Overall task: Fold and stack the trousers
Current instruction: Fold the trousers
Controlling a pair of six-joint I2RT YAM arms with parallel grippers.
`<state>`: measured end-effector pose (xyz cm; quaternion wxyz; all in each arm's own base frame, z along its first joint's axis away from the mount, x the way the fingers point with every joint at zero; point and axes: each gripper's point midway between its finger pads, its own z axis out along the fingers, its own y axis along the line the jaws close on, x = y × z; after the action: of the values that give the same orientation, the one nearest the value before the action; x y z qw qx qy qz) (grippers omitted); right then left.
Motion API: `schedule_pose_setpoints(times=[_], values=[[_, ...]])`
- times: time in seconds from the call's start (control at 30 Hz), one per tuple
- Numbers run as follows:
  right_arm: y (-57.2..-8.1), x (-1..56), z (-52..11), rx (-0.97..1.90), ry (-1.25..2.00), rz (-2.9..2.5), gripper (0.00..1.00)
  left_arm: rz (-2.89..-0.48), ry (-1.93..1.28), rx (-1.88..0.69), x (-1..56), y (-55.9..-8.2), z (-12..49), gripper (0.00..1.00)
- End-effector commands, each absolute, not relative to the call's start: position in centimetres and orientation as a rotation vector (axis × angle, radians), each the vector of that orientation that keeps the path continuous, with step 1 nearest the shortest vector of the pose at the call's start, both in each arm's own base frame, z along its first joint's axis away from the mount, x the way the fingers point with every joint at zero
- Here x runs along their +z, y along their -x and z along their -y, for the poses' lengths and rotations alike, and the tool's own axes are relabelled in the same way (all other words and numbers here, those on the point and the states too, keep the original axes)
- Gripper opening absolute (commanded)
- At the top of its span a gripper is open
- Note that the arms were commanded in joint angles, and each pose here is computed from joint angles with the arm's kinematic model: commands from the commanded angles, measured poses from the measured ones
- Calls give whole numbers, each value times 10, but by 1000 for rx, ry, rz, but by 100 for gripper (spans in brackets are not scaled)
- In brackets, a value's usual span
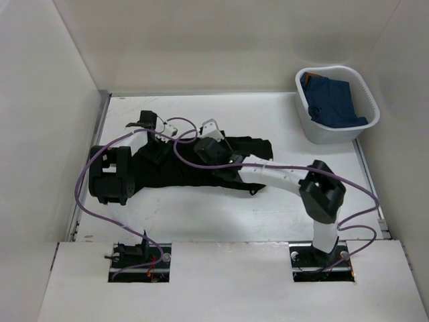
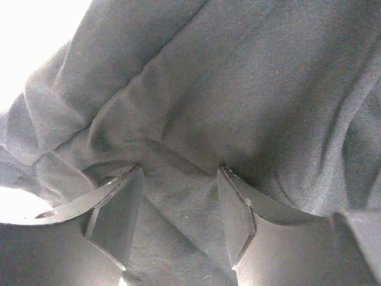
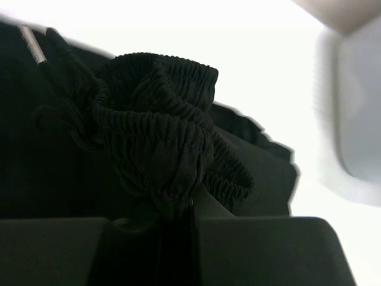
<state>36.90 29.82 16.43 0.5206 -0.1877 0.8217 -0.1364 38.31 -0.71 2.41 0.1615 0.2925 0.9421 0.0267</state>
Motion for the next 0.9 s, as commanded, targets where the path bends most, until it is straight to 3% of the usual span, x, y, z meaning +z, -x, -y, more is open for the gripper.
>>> schedule_pose_setpoints(times=[0.0, 0.07, 0.13, 0.2, 0.27, 0.37, 0.4, 0.53, 0.63, 0.73, 0.8, 0.87], values=[[-377, 178, -331, -257, 340, -1920, 7, -2658, -804, 59, 40, -383, 5, 51], [-377, 173, -346, -230, 339, -1922, 11, -2659, -794, 59, 40, -383, 2, 51], [-378, 170, -358, -197, 340, -1928, 21, -2665, -787, 60, 38, -383, 0, 51], [-375, 167, -375, -110, 357, -1942, 48, -2668, -775, 60, 36, -384, -3, 51], [-362, 167, -404, 56, 447, -1962, 66, -2672, -764, 55, 34, -385, -6, 51], [-333, 192, -450, 386, 571, -1935, 86, -2674, -747, 60, 33, -387, -11, 51], [-323, 208, -462, 496, 587, -1912, 87, -2671, -735, 63, 35, -390, -13, 52], [-283, 276, -482, 844, 622, -1790, 85, -2633, -690, 87, 51, -402, -22, 52], [-273, 302, -454, 919, 516, -1761, 74, -2572, -656, 112, 76, -413, -26, 53], [-298, 284, -386, 787, 307, -1837, 54, -2449, -636, 113, 121, -424, -21, 55], [-318, 248, -322, 623, 113, -1948, 30, -2350, -632, 99, 156, -429, -13, 56], [-327, 214, -275, 524, -40, -2046, 17, -2263, -663, 63, 188, -427, 4, 57]])
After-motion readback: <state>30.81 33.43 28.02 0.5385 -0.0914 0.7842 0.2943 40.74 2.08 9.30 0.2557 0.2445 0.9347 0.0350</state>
